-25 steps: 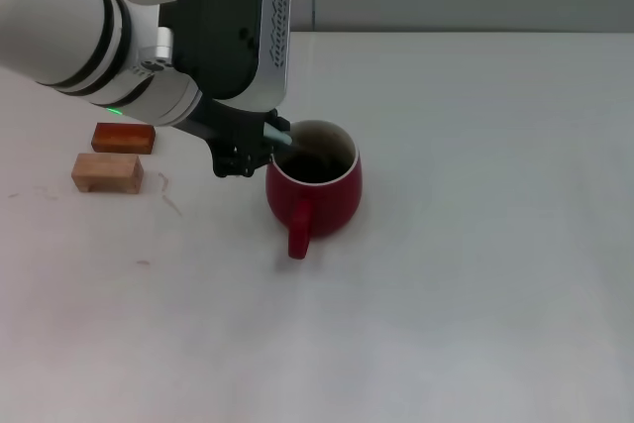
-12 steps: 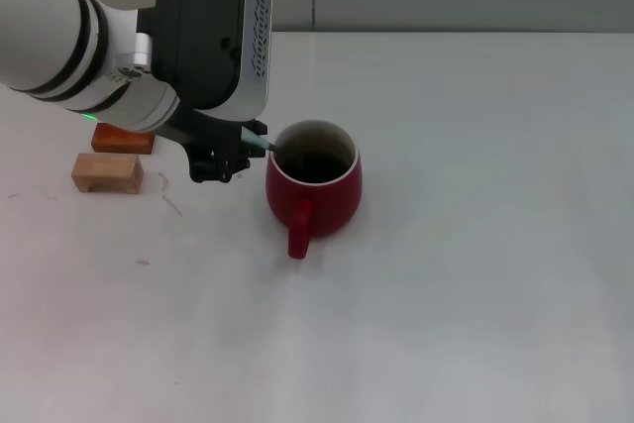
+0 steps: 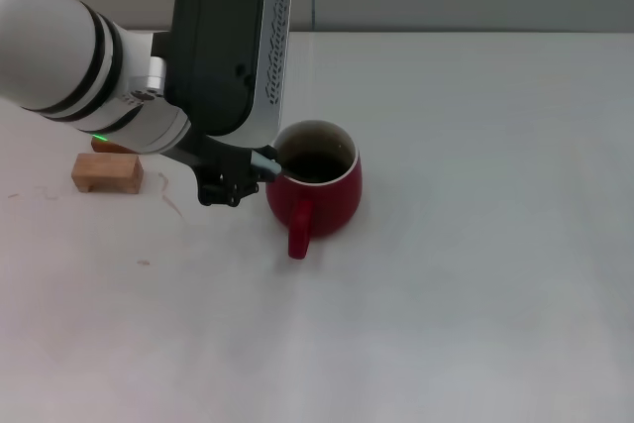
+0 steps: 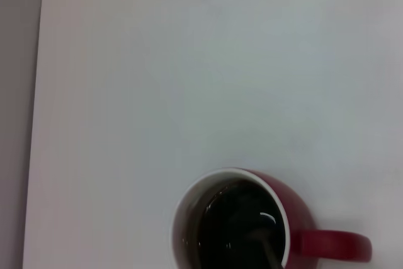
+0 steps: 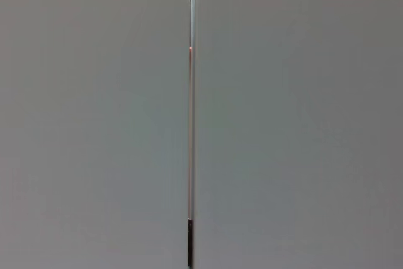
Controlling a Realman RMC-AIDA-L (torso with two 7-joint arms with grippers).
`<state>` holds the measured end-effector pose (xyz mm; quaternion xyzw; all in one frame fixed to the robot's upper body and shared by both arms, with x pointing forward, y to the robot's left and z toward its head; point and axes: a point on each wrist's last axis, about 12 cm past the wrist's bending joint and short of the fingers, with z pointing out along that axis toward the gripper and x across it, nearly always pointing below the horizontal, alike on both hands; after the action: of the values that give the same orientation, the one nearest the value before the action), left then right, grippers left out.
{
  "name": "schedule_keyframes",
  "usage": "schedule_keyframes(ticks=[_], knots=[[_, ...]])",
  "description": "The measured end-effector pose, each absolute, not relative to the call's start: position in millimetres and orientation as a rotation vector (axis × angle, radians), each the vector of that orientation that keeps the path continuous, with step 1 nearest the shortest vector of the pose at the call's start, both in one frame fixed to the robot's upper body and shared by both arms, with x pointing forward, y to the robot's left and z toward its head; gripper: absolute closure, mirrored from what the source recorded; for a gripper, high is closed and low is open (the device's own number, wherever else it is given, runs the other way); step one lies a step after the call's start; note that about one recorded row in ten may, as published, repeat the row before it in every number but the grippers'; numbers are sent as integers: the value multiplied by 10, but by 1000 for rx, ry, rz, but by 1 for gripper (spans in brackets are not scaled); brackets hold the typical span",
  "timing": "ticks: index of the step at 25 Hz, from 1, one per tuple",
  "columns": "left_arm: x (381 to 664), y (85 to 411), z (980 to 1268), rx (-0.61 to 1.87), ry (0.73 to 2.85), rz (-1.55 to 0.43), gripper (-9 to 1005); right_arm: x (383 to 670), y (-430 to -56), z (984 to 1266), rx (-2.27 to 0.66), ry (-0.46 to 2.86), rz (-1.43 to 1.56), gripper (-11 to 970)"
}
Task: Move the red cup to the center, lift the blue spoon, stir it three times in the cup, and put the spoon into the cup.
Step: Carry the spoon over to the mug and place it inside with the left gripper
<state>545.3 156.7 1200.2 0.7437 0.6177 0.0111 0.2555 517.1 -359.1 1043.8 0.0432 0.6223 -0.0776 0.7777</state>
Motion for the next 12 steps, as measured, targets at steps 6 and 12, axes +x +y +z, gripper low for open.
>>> schedule_keyframes(ticks=[6,12], knots=[[5468,1510,12048,1970,1636,-15,830,5172,-3589,10438,92,1346,-167,312],[5517,1511,12005,1920,1628,6,830,5167,-3591,10435,91,1347,-167,313]])
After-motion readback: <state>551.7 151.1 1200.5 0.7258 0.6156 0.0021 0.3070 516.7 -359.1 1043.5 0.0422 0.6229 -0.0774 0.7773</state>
